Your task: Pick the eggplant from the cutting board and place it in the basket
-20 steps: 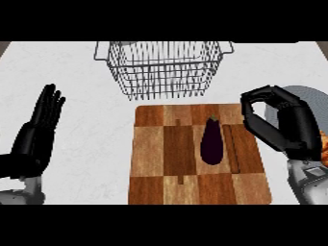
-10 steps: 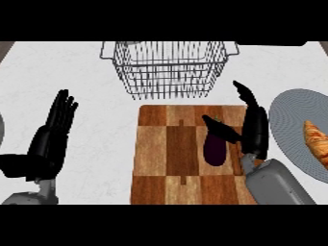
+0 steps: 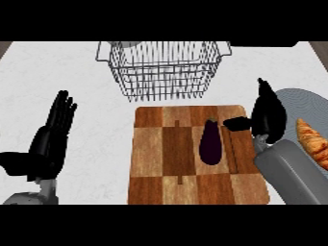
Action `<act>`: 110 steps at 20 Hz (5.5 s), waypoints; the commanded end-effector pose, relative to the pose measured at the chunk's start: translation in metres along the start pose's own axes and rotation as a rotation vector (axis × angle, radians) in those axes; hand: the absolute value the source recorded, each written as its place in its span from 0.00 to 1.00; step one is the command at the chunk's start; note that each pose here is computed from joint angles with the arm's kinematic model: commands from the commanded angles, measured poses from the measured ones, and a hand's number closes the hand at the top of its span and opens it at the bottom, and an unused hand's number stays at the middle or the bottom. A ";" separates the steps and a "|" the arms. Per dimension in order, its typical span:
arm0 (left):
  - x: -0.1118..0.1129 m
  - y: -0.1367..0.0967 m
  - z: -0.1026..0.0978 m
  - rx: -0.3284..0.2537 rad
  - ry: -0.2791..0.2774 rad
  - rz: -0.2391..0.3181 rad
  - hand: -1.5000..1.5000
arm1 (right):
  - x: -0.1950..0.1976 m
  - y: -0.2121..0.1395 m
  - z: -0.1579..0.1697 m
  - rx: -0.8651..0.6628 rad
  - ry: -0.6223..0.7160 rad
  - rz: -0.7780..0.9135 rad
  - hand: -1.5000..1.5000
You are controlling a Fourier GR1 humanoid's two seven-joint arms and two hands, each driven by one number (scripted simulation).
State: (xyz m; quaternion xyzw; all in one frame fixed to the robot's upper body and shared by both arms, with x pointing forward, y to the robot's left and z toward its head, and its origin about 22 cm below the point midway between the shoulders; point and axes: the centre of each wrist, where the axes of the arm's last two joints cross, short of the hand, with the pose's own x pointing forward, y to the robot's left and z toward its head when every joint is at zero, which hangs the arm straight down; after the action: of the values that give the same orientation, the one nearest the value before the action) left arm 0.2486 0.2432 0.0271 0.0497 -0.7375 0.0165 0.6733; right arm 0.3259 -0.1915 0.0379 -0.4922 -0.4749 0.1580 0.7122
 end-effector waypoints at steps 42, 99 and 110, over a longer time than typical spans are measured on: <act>0.007 0.000 0.008 0.017 0.000 0.018 0.50 | 0.128 0.009 0.043 0.209 0.326 0.403 0.00; 0.009 -0.010 0.015 -0.013 -0.005 0.026 0.50 | 0.065 0.053 0.067 0.348 0.304 0.543 1.00; 0.018 -0.043 -0.011 -0.180 -0.056 0.047 0.50 | 0.121 0.073 0.144 0.360 -0.592 0.539 1.00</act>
State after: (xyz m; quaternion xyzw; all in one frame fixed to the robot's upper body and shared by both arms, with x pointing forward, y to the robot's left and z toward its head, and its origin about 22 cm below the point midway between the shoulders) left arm 0.2570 0.2107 0.0403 -0.0066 -0.7514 -0.0159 0.6596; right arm 0.2969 -0.0241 0.0423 -0.4143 -0.4187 0.5121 0.6252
